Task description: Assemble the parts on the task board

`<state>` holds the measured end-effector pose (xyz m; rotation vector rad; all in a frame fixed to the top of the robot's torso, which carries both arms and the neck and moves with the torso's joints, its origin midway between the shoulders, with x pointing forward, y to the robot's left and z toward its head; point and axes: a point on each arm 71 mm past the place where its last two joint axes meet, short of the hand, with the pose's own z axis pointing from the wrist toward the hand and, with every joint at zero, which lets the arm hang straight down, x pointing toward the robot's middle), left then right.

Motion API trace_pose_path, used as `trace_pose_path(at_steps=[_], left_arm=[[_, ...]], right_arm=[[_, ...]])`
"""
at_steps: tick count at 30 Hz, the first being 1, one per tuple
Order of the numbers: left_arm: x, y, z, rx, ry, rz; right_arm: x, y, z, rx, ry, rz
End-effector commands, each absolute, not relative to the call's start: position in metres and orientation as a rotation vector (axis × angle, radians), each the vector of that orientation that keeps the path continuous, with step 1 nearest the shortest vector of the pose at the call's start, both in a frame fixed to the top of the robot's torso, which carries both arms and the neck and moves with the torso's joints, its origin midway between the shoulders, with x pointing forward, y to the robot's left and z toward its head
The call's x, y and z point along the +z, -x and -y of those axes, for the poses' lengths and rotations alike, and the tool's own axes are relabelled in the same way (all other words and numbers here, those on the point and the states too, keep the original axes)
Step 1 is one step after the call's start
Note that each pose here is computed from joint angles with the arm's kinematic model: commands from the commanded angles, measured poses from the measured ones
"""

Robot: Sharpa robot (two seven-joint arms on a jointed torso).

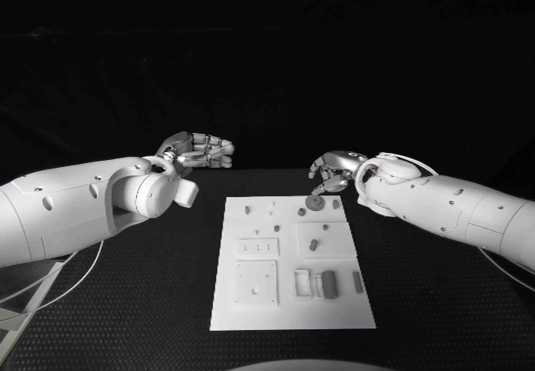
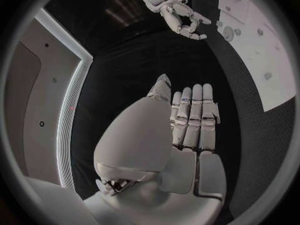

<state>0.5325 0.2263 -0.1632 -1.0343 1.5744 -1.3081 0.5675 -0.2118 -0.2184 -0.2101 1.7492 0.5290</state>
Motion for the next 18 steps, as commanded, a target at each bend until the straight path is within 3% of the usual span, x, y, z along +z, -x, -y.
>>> trace_pose_path(at_steps=[1,18], left_arm=[[-0.163,-0.532,-0.223,-1.329,1.012,-1.568],[-0.163,-0.532,-0.221,-1.33,1.009,-1.573]], right_arm=[[-0.222,-0.567,0.21,0.491,0.26,-1.762],[-0.246,-0.557,0.199,0.463,0.326,-1.817]])
